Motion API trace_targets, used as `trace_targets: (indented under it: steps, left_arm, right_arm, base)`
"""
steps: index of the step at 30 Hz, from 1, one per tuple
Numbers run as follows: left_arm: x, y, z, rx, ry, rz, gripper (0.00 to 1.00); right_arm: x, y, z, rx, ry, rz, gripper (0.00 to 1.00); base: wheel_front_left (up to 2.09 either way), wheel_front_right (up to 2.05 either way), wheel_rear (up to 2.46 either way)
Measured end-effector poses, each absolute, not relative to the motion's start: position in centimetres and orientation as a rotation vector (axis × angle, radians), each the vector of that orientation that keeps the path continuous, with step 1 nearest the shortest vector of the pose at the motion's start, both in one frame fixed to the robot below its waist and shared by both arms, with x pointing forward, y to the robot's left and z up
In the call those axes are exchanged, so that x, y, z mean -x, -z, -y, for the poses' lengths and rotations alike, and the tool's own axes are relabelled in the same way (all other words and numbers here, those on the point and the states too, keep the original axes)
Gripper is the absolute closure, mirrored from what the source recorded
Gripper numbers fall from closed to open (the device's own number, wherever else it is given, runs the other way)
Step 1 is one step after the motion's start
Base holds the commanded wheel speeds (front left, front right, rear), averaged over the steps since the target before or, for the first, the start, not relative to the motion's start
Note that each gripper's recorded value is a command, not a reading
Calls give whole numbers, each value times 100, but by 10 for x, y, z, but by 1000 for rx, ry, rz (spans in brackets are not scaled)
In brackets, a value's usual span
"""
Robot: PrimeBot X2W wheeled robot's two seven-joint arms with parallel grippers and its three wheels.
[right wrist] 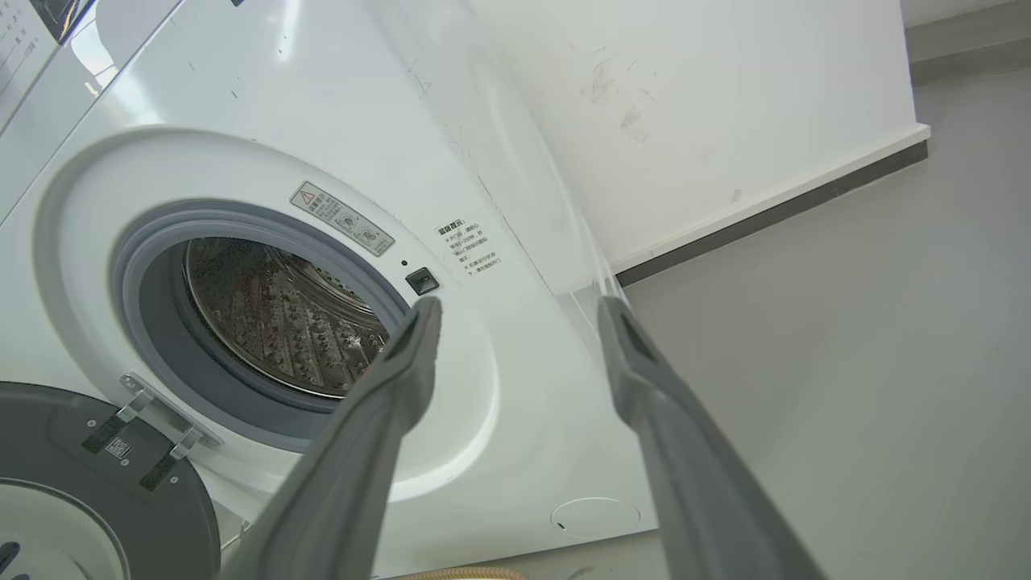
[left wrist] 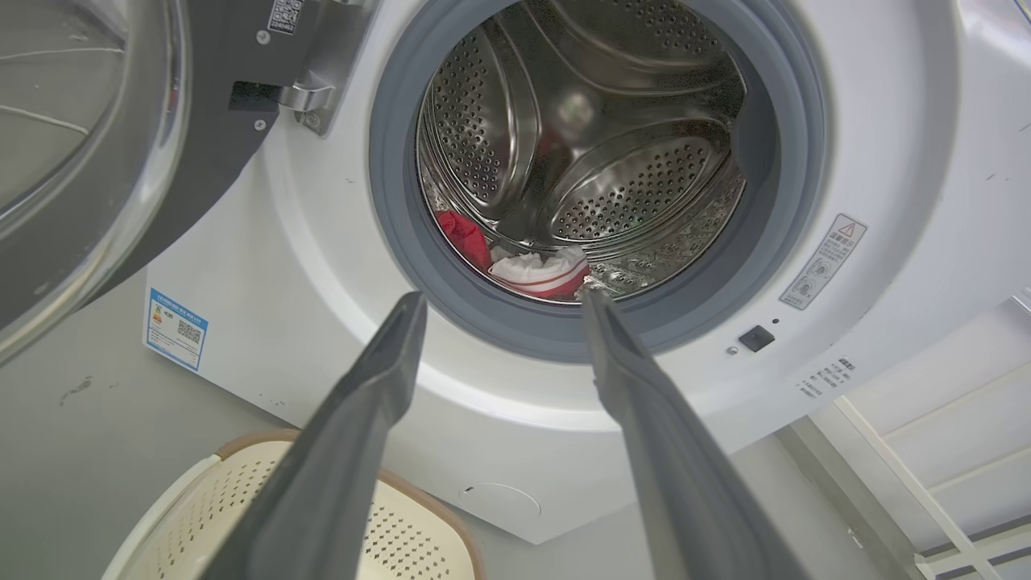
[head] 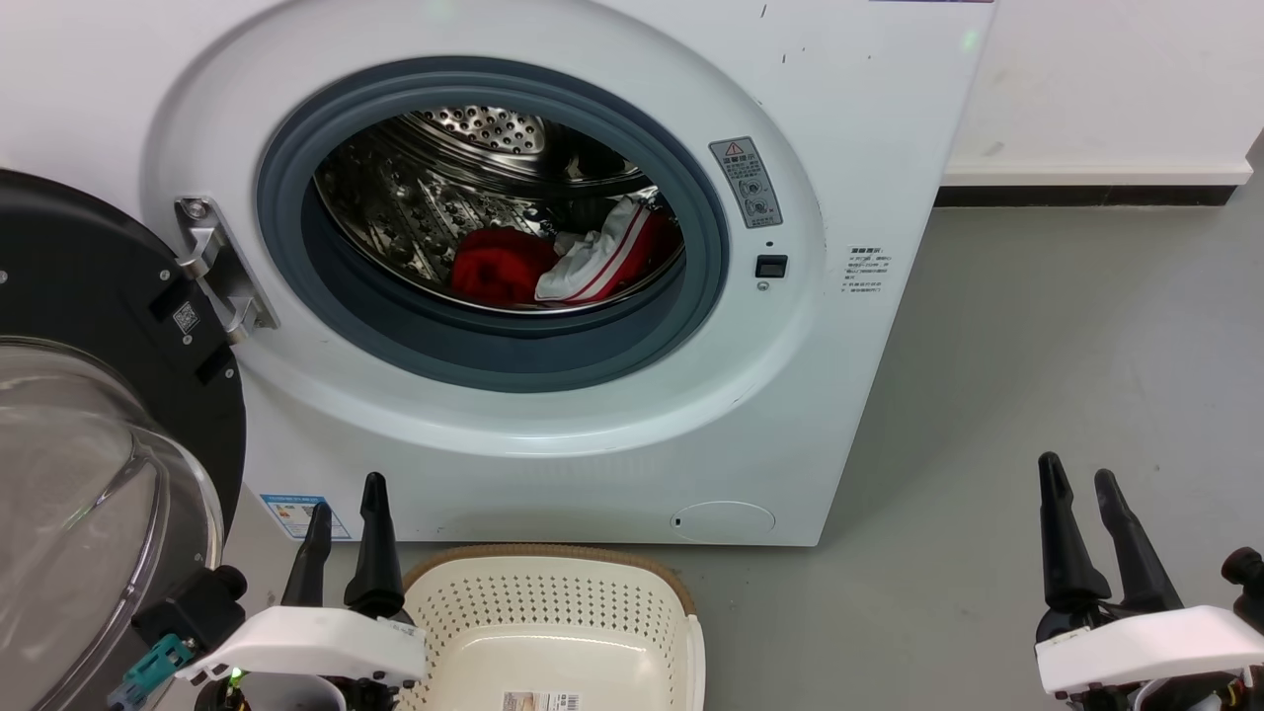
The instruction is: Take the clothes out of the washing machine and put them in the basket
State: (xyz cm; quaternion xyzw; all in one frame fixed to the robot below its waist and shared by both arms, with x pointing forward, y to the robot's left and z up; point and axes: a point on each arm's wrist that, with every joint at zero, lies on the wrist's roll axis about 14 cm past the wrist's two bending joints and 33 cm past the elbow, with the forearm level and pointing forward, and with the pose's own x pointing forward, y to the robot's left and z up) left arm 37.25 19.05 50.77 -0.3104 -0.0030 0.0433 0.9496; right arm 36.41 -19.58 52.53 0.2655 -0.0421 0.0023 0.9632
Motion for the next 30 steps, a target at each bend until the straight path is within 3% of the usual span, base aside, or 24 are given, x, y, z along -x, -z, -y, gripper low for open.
trace_targets:
  steps: [30]
  left_arm:
    - [-366, -517, -186, 319, -70, 72, 0]
  right_arm:
    - [-356, -540, 190, -206, -34, 154, 0]
  base:
    - [0, 0, 0]
